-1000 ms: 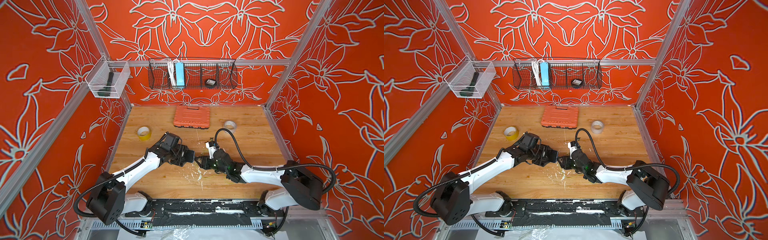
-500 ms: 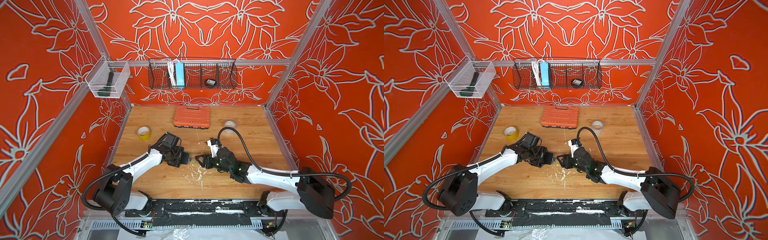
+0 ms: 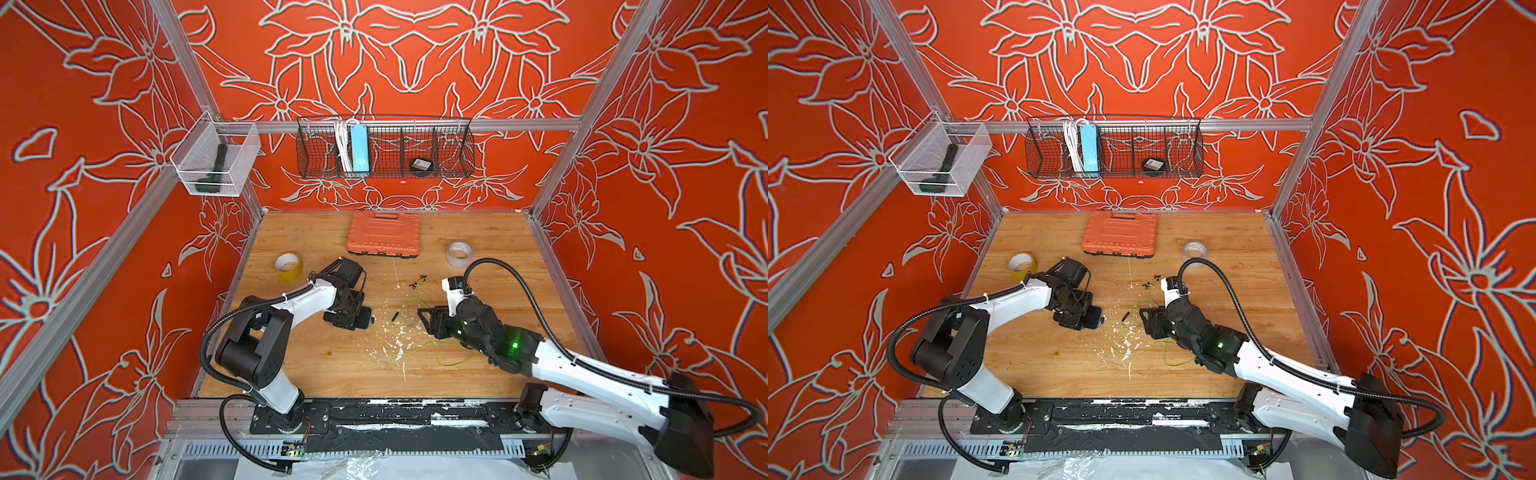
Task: Plug wired earphones into phones
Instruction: Place the phone at the center of the board.
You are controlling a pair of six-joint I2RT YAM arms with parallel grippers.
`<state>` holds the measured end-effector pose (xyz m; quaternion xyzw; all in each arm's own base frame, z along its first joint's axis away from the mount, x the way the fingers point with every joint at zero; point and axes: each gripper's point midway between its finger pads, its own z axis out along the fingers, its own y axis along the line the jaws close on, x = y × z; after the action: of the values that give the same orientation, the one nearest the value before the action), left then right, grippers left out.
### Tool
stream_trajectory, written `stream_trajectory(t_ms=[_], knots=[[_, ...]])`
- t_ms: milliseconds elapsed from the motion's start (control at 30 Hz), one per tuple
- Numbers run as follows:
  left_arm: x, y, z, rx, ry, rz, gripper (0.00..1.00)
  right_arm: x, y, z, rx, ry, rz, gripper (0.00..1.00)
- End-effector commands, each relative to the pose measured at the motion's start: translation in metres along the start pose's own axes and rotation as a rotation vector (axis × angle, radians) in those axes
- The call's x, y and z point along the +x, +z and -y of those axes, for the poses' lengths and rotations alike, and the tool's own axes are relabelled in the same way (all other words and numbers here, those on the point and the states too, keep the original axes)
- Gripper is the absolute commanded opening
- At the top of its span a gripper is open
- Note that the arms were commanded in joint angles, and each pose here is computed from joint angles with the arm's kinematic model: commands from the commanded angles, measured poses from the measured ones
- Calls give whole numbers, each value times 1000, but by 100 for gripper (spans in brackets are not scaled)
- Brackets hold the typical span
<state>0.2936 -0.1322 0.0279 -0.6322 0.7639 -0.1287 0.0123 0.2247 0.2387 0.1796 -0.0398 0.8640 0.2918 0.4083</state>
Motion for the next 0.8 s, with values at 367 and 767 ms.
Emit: stream_trajectory(t_ms=[367,767], knots=[[-12,4,-7,-73,3,47,93,-20,-47,43,185,-125,92,63],[-30,-72,71,159,587,287,98,-94,-103,55,348,-366,439,98]])
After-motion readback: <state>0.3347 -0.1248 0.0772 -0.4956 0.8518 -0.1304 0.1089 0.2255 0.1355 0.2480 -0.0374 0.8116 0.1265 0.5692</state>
